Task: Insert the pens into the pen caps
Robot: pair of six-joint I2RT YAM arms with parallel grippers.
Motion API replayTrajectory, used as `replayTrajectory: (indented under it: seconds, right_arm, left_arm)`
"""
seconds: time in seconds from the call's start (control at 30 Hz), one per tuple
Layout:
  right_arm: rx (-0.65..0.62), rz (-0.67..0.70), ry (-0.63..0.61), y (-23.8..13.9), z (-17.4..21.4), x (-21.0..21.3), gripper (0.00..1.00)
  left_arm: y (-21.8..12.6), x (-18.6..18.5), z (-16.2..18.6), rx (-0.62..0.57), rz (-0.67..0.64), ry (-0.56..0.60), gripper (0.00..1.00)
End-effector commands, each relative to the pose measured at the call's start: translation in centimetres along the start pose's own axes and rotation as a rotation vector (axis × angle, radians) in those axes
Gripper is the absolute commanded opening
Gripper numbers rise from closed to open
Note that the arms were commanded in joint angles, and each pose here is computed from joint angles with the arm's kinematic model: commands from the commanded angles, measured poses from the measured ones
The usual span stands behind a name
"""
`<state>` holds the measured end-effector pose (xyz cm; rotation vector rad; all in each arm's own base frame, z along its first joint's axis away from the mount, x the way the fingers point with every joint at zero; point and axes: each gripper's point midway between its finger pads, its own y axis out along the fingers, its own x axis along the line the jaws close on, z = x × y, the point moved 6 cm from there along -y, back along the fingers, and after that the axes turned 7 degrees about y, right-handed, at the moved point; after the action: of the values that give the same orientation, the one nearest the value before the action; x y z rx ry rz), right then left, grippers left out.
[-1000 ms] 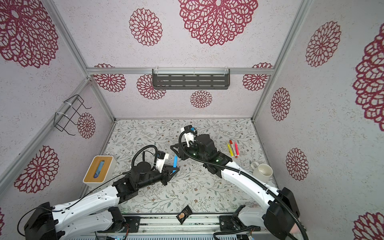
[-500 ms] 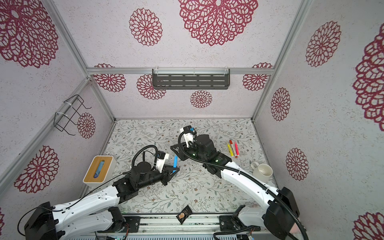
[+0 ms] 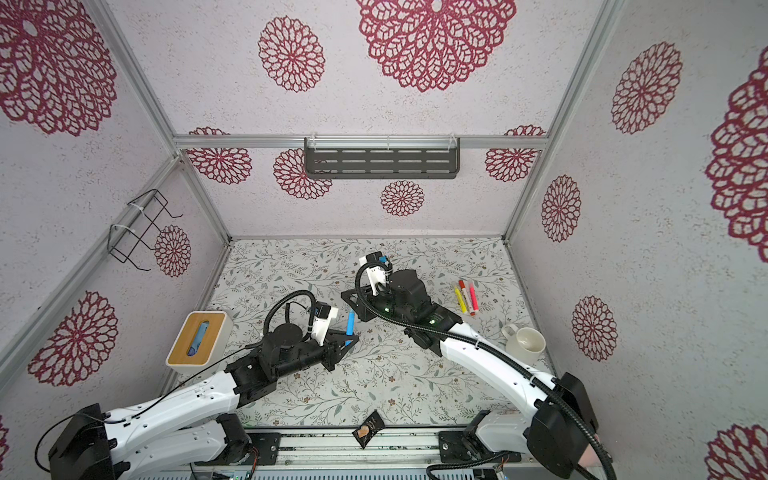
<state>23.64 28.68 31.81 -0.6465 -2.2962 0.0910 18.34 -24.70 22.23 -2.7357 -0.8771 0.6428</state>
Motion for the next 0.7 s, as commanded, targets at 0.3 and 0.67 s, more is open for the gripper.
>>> replayTrajectory:
  seconds: [0.3,0.67]
  right_arm:
    - [-0.006,-0.042,-0.022,-0.3,0.6,1.5,0.05]
    - [-0.002,-0.039,-0.021,-0.2,0.9,1.5,0.05]
  left_arm:
    - [-0.8,-1.0,-2.0,-0.078,0.02,0.022,0.0]
    - [-1.1,-0.9,-2.2,-0.09,0.007,0.026,0.0]
